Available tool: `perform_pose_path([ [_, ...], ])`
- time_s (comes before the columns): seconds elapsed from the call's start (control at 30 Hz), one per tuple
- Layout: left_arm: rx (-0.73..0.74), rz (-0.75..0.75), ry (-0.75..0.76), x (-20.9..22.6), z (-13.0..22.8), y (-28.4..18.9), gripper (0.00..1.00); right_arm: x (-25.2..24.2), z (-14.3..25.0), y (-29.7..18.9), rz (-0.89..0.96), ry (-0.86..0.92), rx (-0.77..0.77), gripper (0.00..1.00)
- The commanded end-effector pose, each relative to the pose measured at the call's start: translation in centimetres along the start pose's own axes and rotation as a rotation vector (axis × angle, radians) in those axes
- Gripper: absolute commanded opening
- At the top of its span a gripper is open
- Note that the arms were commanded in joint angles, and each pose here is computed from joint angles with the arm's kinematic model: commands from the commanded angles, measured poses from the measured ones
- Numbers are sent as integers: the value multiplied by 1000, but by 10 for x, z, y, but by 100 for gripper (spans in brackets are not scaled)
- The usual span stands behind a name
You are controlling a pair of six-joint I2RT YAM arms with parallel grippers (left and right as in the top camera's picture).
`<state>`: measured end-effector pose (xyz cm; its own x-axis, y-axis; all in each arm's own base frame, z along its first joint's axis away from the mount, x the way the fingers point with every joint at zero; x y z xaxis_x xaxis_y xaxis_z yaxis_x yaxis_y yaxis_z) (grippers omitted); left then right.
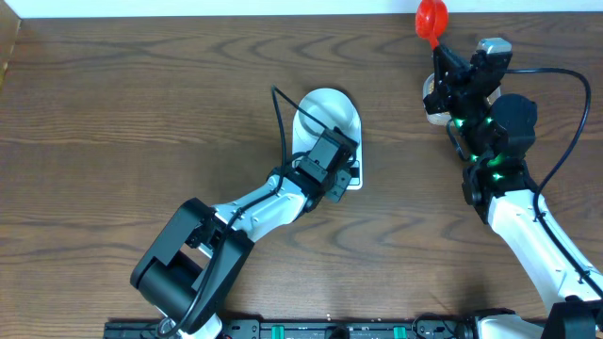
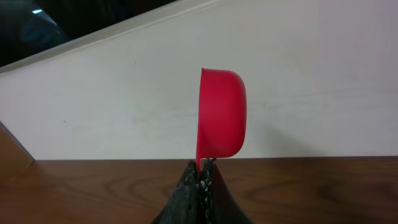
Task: Scoop item into bowl and weigh 50g on scale
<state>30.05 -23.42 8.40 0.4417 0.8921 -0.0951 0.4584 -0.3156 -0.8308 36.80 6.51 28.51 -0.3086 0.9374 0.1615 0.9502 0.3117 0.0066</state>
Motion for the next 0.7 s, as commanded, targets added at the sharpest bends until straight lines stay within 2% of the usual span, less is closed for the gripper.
perform_pose_path([
  [0.0,60,-13,9,3,12,15,8,0,-11,2,-6,1,-25,1],
  [0.2,49,-15,12,2,7,10,7,0,-11,2,-7,1,-25,1],
  [0.47,-96,16,9,-3,-30,-59,7,0,-11,2,-6,1,-25,1],
  [0.67,-130,-71,2,5,-34,-69,7,-3,-11,2,29,2,-32,1],
])
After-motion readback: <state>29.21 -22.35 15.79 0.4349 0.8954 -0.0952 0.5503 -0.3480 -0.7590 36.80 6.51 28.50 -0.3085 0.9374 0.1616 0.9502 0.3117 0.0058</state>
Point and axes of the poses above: each gripper's point midway between its finger pads, its own y axis out along the fingers, its own x axis along the line the jaws close on, z = x × y, the point moved 8 cm from there along -y, back along the fingers, and after that the axes turned 8 degrees about -y, right-handed, at the moved point
